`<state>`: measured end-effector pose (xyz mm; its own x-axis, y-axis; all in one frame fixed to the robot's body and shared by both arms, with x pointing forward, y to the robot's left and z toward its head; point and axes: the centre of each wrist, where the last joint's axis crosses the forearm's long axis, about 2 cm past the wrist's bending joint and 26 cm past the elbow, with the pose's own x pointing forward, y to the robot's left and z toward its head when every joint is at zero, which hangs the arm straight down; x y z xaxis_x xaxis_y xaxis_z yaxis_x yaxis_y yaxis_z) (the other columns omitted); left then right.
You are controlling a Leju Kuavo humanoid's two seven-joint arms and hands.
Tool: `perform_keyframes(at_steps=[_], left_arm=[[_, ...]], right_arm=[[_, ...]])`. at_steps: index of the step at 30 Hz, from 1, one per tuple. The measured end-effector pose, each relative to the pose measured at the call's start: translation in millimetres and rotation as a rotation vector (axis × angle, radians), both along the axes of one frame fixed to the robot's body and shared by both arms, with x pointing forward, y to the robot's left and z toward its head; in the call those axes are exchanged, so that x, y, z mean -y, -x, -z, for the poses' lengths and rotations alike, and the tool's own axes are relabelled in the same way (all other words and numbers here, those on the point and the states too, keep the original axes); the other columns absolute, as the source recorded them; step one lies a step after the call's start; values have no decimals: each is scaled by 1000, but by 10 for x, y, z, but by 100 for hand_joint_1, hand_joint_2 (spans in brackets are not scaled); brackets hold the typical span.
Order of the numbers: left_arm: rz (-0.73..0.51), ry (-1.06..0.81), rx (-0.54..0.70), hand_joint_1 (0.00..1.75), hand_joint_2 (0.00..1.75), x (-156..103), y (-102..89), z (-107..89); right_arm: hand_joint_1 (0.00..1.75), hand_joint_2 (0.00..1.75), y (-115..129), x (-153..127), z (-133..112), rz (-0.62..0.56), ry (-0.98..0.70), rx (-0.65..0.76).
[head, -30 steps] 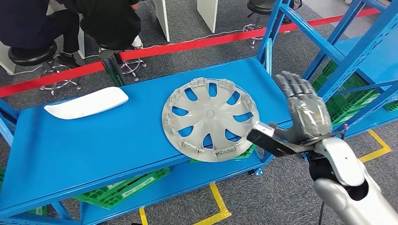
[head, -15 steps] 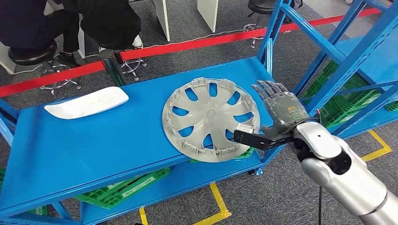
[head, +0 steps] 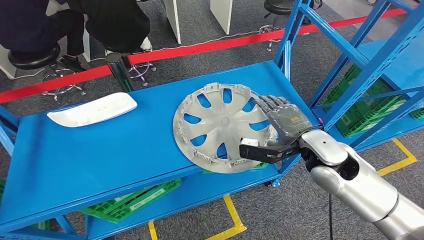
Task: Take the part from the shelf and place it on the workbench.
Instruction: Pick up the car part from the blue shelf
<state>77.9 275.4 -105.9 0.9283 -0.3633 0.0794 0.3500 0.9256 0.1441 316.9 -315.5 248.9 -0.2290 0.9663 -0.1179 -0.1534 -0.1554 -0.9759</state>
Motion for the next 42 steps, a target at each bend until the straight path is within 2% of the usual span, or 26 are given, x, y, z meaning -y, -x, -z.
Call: perform_keyframes(at_steps=[15,20,29,42], left_arm=[[-1,10,10,0,0,0,7,1],[19,21,17,0,0,42,7,0],[31,52,9,0,0,166,9,-6],[36,88,10,0,0,343,11,-20]], right_arm=[[0,175,-18,62,-19,35,18,14],[0,175,-8,32,-57,-13,15,77],[0,175,82,-176,-116,-104,-47,72],[0,175,239,-722,-28,-321,-242,-34]])
